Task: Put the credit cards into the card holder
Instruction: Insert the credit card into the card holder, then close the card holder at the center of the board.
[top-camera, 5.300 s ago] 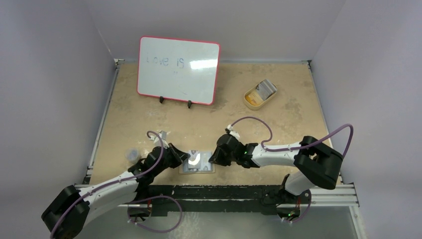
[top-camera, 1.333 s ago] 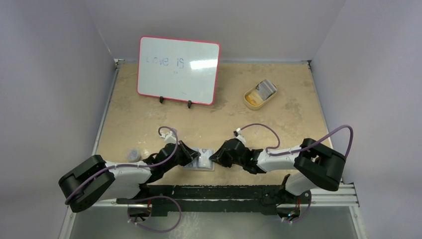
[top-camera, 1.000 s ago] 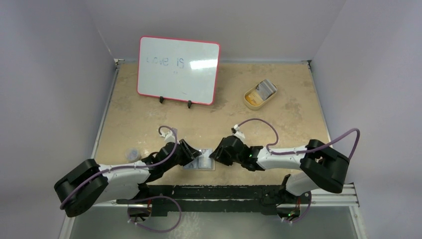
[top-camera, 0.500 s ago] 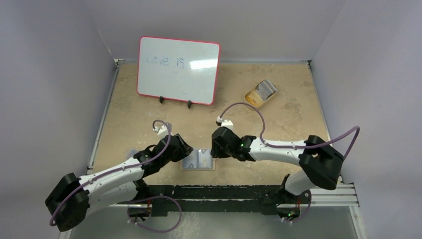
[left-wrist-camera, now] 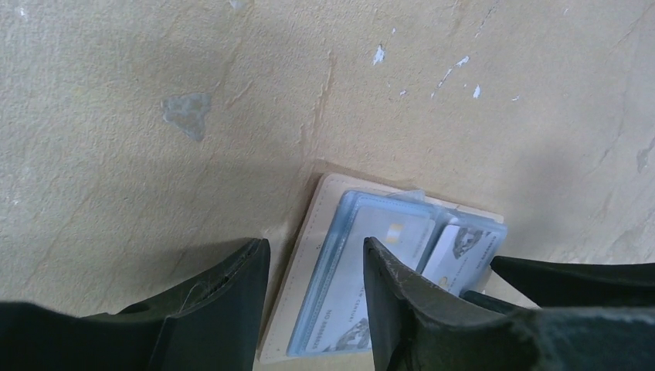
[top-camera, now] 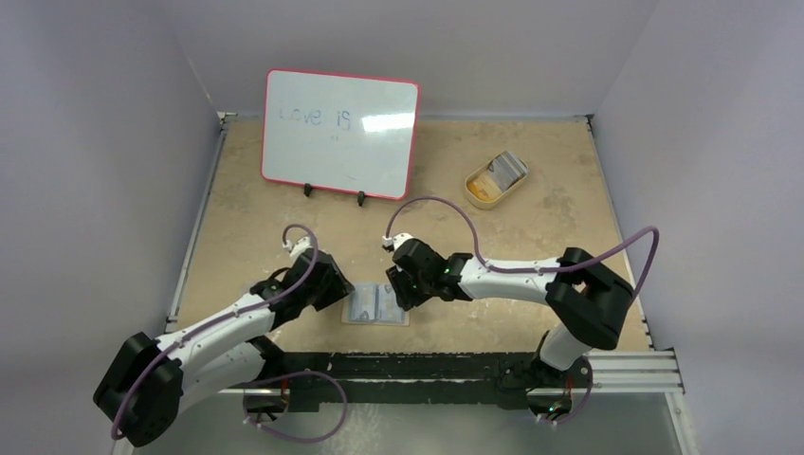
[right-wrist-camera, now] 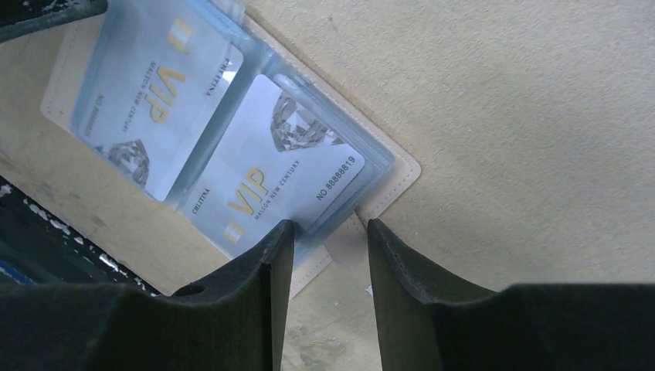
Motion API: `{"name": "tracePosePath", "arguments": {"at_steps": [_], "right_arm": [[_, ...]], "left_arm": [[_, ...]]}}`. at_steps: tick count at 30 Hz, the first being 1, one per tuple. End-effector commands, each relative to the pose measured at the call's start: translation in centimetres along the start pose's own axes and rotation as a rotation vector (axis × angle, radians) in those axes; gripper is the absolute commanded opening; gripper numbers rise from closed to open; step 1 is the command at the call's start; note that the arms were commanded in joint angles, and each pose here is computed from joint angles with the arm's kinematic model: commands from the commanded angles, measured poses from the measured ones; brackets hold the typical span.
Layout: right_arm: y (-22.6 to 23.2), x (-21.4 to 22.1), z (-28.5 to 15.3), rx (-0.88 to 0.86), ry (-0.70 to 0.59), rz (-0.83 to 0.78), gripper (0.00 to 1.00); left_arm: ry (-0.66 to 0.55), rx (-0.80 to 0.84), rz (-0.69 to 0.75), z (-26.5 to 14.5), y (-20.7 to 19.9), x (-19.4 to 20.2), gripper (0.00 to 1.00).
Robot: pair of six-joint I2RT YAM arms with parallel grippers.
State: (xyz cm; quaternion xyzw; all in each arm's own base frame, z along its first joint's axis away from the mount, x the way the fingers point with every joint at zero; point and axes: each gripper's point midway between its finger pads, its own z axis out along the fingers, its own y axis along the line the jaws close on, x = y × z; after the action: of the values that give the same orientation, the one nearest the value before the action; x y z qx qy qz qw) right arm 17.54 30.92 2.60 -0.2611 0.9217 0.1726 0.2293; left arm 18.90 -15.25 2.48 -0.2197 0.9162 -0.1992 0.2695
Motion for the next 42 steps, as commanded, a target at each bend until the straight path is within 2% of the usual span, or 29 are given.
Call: {"name": "tracePosePath", "arguments": {"at_steps": [1, 12, 23, 30, 36, 42], "right_arm": [[0.4, -1.1, -0.6, -0.042, 0.003, -0.079, 0.43], [3.2, -1.6, -0.2, -0.219, -0.006, -0.189, 0.43], [0.3, -0.5, -0.6, -0.036, 0.072, -0.177, 0.43], [0.7, -0.7, -0.3, -0.018, 0.074, -0.204, 0.43], [1.2, -0.5, -0.3, -0.029, 0.083, -0.272, 0.39], [1.1, -0.6, -1.0, -0.026, 0.113, -0.318, 0.41]], "left_arm": [[0.026, 0.011, 0.028, 0.0, -0.6, 0.0, 0.48], [0.105, 0.090, -0.016, 1.1, -2.3, 0.6, 0.42], [0.093, 0.065, -0.021, 1.5, -2.5, -2.9, 0.40], [0.083, 0.061, -0.030, 1.5, -2.5, -3.7, 0.40], [0.092, 0.048, -0.037, 1.6, -1.9, -3.8, 0.40], [0.098, 0.045, -0.042, 1.7, -1.7, -4.1, 0.40]]}}
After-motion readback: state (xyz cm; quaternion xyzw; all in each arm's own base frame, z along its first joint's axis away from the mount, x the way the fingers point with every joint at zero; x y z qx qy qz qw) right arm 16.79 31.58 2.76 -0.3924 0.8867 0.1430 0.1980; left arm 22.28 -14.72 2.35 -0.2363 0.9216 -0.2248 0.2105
